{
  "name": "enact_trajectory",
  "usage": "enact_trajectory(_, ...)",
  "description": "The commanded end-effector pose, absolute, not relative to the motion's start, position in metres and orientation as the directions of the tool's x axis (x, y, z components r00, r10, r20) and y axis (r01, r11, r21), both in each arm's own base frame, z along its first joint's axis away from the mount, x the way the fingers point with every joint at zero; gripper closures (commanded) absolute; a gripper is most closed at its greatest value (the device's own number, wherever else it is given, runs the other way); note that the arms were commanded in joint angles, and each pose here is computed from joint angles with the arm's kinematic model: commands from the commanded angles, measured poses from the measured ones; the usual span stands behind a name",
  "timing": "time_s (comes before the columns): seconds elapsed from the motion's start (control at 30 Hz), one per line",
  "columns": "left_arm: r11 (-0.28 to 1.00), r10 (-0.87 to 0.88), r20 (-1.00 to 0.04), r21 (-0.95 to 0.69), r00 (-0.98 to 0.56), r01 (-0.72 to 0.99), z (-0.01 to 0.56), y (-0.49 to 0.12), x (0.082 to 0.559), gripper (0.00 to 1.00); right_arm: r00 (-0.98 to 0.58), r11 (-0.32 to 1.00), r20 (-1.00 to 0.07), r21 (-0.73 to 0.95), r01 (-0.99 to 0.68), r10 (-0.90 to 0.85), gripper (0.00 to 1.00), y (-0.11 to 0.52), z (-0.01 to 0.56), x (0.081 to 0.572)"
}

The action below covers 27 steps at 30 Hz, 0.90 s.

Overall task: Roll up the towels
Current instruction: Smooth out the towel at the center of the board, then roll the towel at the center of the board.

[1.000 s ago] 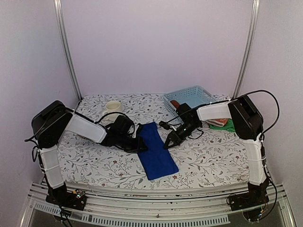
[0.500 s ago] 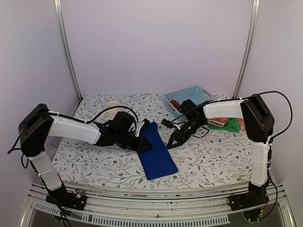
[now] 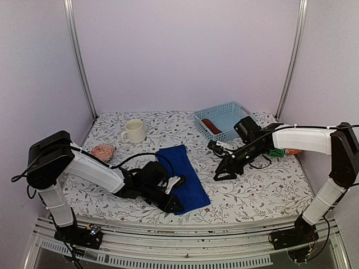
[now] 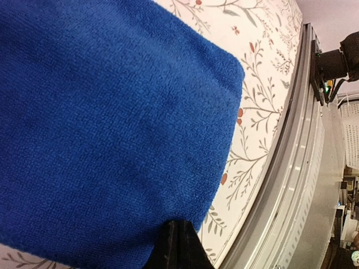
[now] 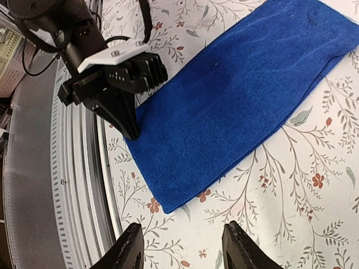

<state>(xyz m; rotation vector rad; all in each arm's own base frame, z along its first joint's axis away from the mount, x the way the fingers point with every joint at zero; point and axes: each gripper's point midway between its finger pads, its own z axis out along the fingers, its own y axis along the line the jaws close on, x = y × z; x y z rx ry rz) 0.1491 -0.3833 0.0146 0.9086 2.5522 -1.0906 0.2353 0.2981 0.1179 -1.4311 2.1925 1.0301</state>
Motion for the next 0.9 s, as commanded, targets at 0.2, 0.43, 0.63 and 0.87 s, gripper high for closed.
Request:
enact_trajectory(0.2, 0.563, 0.523, -0.505, -0.401, -0.687, 0.723, 0.028, -0.358, 0.158, 0.91, -0.200, 0.145, -0.736, 0.138, -0.980, -0.647, 0.46, 0.297, 0.171, 0.243)
enact_trajectory(0.43, 0.608, 0.470, -0.788, -0.037, -0.397, 0.793, 0.155, -0.355, 0.223, 0.63, -0.051, 0.323, -0.811, -0.173, -0.931, -0.582, 0.30, 0.293, 0.276, 0.297)
enact_trajectory(0.63, 0.751, 0.382, -0.900, 0.169, -0.211, 0.639, 0.222, -0.326, 0.265, 0.02, -0.058, 0.288, -0.894, -0.081, -0.954, -0.444, 0.01, 0.291, 0.301, 0.300)
enact_trajectory(0.87, 0.822, 0.517, -0.721, 0.268, -0.461, 0.503, 0.176, -0.309, 0.283, 0.03, -0.008, 0.088, -0.829, -0.050, -0.995, -0.560, 0.25, 0.298, 0.236, 0.261)
